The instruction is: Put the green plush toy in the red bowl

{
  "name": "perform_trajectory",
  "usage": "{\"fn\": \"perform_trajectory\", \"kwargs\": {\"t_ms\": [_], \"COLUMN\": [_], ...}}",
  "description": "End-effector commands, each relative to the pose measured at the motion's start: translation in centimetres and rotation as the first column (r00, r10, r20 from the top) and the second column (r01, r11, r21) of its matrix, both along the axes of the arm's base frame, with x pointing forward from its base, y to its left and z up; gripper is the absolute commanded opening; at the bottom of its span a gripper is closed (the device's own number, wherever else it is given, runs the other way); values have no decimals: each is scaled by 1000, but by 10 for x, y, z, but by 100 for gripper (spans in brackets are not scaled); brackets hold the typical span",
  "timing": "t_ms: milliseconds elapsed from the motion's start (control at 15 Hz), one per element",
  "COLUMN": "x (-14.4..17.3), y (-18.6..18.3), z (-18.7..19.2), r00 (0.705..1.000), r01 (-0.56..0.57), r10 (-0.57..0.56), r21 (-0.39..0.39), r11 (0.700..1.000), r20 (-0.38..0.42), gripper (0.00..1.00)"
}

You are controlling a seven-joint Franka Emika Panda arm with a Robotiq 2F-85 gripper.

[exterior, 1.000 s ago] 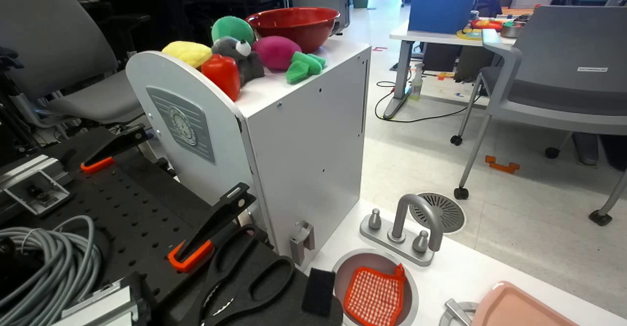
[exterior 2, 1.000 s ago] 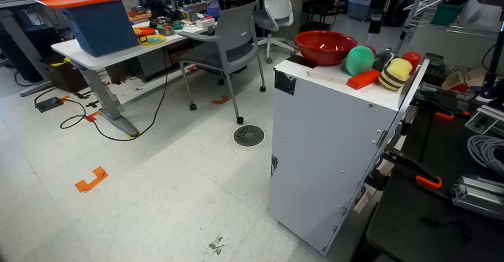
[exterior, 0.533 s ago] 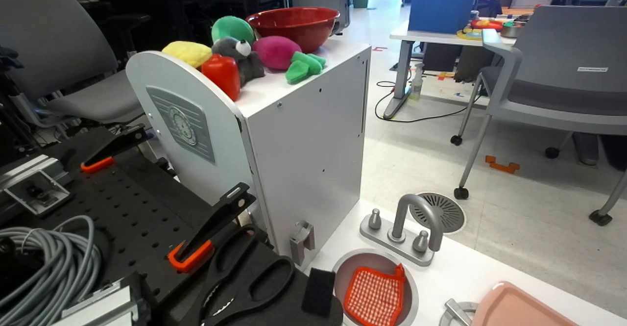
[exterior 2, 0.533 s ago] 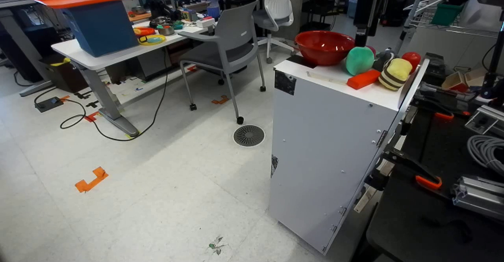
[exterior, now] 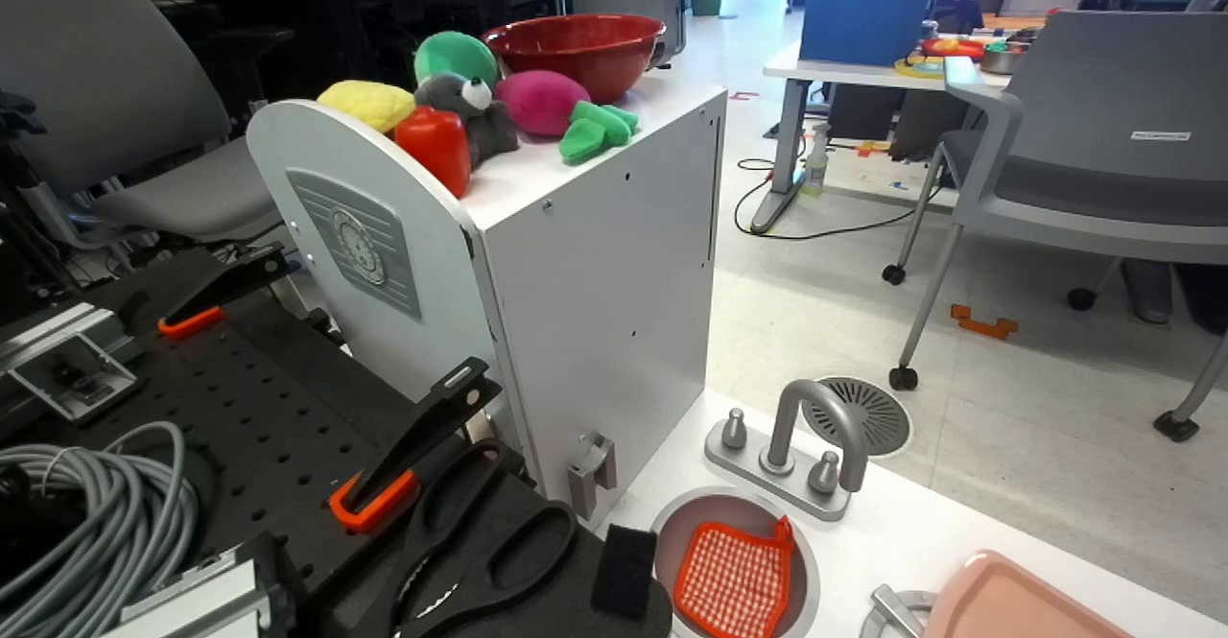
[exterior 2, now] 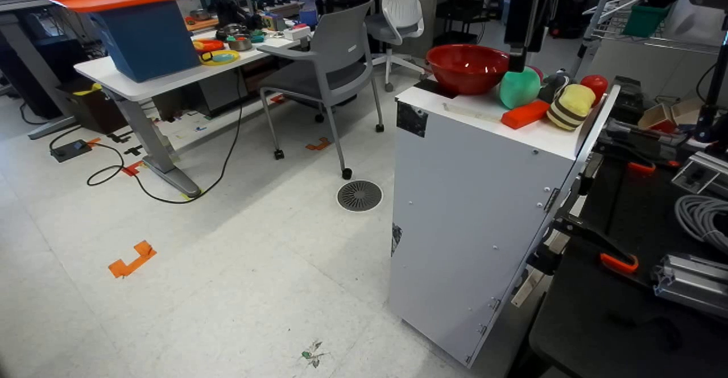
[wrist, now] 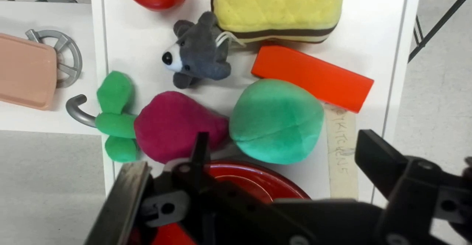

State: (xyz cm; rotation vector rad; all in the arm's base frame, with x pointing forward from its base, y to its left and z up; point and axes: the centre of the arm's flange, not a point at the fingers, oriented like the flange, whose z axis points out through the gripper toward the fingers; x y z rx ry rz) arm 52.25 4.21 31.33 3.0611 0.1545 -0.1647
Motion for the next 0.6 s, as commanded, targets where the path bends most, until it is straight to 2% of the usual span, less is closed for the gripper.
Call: {"fn": "perform_trajectory", "kwargs": {"t_ms": [0, 533], "x": [-3, -8], "y": [6, 0], "z": [-2, -13], "r00": [999, 998], "r01": [-6, 13], "r10": [6, -11], "r21": [14, 20], "r11": [1000, 1000], "r20": [-33, -60], "gripper": [100, 100]}}
